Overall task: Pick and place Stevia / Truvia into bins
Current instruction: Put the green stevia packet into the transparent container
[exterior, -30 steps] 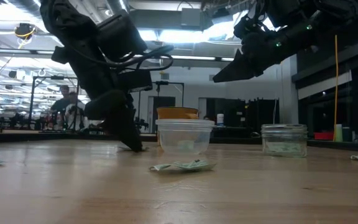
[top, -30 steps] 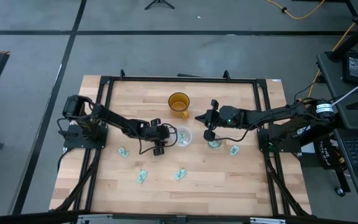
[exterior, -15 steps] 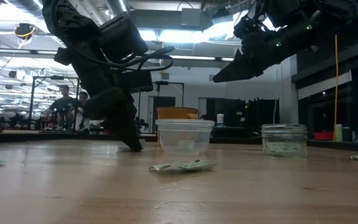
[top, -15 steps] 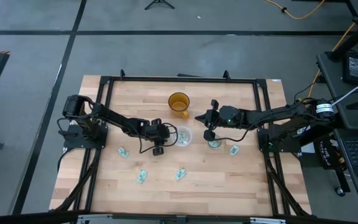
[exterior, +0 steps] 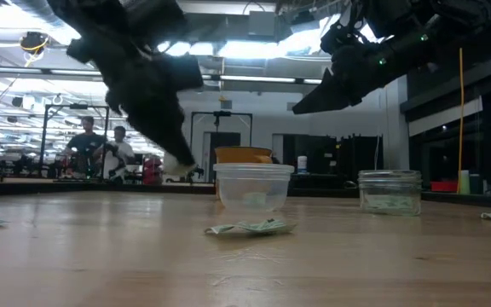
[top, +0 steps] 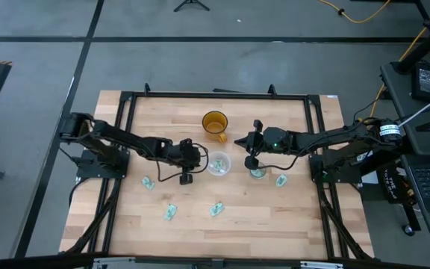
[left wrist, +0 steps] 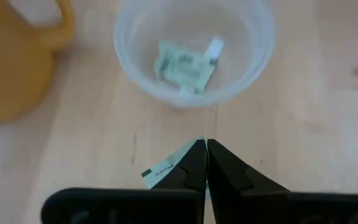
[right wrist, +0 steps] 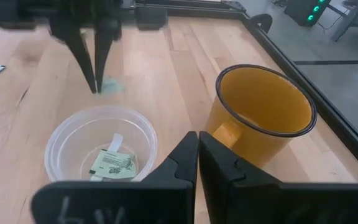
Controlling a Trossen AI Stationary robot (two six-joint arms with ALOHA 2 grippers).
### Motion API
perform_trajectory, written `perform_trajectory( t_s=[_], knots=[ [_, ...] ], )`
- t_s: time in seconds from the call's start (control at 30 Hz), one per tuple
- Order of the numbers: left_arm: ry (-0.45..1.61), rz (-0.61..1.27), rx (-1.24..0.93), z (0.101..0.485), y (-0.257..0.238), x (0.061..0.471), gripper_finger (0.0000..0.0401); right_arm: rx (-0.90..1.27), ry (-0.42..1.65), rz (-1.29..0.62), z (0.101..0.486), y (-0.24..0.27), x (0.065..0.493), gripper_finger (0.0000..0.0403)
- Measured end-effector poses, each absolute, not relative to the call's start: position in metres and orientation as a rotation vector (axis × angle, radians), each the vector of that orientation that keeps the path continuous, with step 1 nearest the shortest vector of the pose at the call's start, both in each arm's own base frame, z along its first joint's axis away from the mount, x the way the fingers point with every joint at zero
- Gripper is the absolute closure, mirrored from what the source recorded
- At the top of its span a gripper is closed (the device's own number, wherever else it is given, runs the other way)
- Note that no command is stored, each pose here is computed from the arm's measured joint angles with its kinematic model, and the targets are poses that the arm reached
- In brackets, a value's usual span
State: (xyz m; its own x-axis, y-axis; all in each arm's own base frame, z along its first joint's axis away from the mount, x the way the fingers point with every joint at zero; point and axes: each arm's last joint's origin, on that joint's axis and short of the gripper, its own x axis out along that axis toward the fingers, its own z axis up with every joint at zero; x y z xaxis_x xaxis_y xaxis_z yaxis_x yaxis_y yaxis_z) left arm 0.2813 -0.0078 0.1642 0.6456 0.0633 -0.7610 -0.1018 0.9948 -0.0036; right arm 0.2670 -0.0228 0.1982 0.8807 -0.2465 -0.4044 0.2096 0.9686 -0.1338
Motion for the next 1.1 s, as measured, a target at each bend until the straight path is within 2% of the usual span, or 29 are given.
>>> perform_trajectory(
  t_s=[0.3, 0.63, 0.8, 1.1],
  knots=[
    [0.766, 0.010, 0.098, 0.201, -0.008, 0.260, 0.0399, -0.088, 0.449, -0.237, 0.197, -0.023, 0.266, 0.0384],
    [0.502, 0.001, 0.137, 0.204, -0.007, 0.235, 0.0399, -0.083, 0.456, -0.239, 0.196, -0.023, 0.266, 0.0384],
    [0.342, -0.071, 0.173, 0.210, -0.009, 0.234, 0.0398, -0.082, 0.458, -0.239, 0.196, -0.023, 0.266, 0.0384],
    [0.224, -0.150, 0.200, 0.212, -0.011, 0.233, 0.0399, -0.082, 0.462, -0.238, 0.195, -0.023, 0.266, 0.0384]
  ],
)
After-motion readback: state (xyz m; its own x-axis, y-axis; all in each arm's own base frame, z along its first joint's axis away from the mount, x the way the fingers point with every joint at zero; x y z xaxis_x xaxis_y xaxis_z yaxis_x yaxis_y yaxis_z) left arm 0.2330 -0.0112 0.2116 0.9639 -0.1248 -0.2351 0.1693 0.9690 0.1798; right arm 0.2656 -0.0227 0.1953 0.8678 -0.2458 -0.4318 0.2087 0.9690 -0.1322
